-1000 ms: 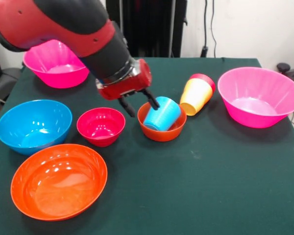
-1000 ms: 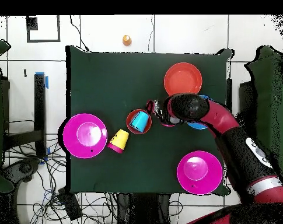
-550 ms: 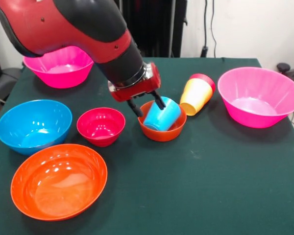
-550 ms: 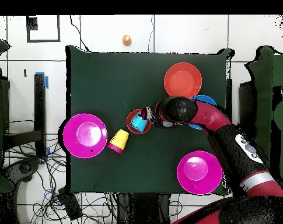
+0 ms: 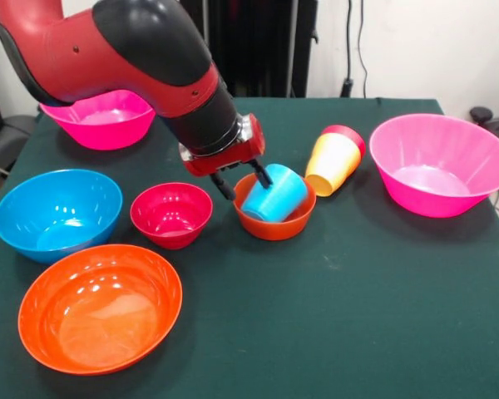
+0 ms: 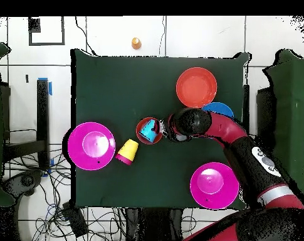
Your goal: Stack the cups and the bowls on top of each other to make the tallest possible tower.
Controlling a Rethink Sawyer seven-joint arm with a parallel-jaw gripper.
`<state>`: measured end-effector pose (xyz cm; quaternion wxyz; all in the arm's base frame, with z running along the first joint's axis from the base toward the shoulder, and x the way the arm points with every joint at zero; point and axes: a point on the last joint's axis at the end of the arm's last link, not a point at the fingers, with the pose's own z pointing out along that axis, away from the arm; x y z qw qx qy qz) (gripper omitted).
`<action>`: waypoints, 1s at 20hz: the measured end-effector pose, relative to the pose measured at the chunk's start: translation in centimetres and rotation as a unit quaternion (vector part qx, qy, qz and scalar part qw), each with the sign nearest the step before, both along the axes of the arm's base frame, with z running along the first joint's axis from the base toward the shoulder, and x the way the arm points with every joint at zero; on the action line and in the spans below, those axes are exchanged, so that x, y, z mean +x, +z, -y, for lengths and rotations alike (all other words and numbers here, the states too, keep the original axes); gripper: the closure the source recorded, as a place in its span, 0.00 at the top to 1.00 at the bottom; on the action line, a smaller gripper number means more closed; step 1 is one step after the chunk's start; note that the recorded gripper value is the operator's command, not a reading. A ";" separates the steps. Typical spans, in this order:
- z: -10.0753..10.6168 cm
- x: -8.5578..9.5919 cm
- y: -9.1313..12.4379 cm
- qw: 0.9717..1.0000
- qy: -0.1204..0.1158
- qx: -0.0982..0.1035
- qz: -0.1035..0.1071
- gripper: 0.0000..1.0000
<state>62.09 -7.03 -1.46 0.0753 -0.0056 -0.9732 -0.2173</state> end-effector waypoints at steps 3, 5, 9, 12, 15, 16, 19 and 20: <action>0.1 -0.2 0.0 1.000 0.001 -0.001 -0.004 1.00; 0.2 -0.3 -0.1 1.000 0.001 -0.001 -0.007 1.00; 0.8 -0.9 -0.4 1.000 0.005 -0.008 -0.015 1.00; 1.1 -1.2 -0.6 1.000 0.009 -0.013 -0.018 1.00; 1.7 -1.8 -1.1 0.999 0.015 -0.024 -0.021 1.00; 1.7 -1.9 -1.1 0.999 0.016 -0.025 -0.021 1.00; 2.3 -2.5 -1.5 0.999 0.020 -0.034 -0.023 1.00; 2.5 -2.6 -1.6 0.999 0.021 -0.036 -0.024 1.00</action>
